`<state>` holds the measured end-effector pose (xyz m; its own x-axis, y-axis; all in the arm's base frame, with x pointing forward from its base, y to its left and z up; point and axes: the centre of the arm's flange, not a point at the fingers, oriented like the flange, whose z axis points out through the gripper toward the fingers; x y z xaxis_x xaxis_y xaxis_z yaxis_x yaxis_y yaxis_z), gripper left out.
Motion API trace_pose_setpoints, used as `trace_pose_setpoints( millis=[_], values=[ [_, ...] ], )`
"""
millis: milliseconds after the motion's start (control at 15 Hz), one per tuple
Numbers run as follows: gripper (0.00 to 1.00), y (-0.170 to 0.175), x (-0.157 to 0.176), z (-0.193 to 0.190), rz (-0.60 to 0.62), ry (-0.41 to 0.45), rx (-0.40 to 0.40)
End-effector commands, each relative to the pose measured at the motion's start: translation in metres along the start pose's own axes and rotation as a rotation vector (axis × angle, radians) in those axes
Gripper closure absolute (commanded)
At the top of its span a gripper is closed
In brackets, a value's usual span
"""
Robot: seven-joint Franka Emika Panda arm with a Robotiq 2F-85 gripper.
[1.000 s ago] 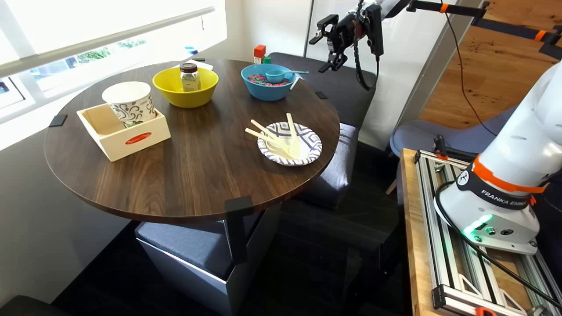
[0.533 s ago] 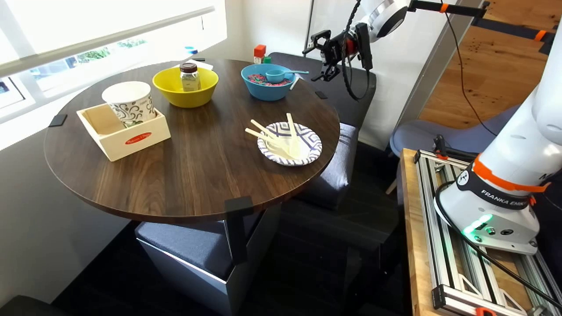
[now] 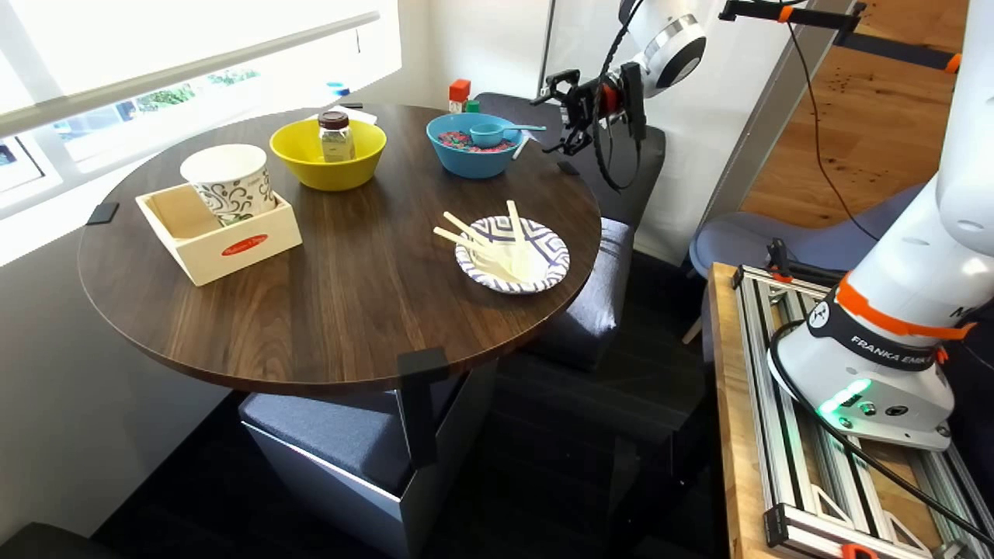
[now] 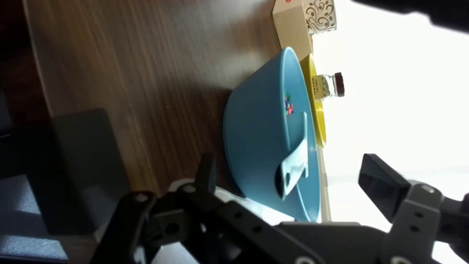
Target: Use the blue measuring cup to place some cereal from the blue bowl into the coffee cup.
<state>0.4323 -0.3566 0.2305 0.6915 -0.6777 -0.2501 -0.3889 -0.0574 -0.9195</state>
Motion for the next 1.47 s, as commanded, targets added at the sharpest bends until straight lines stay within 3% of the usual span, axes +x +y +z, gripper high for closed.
trace_pose_setpoints(
  millis=[0, 267, 400, 667, 800, 1133, 1400],
  values=[
    [0.0, 0.0057, 0.0109, -0.0017, -0.041, -0.032, 0.099],
    [0.05, 0.0049, 0.0115, -0.0026, -0.09, -0.031, 0.111],
    [0.02, 0.0039, 0.0123, -0.0009, -0.111, 0.001, 0.079],
    [0.0, -0.0007, 0.0065, -0.0047, -0.1, -0.023, 0.076],
    [0.0, 0.0038, 0.0108, -0.0032, -0.158, 0.013, 0.072],
    [0.0, 0.0072, 0.0104, -0.0007, -0.274, 0.009, 0.103],
    [0.09, 0.0022, 0.0139, 0.0039, -0.343, 0.059, 0.14]
  ],
)
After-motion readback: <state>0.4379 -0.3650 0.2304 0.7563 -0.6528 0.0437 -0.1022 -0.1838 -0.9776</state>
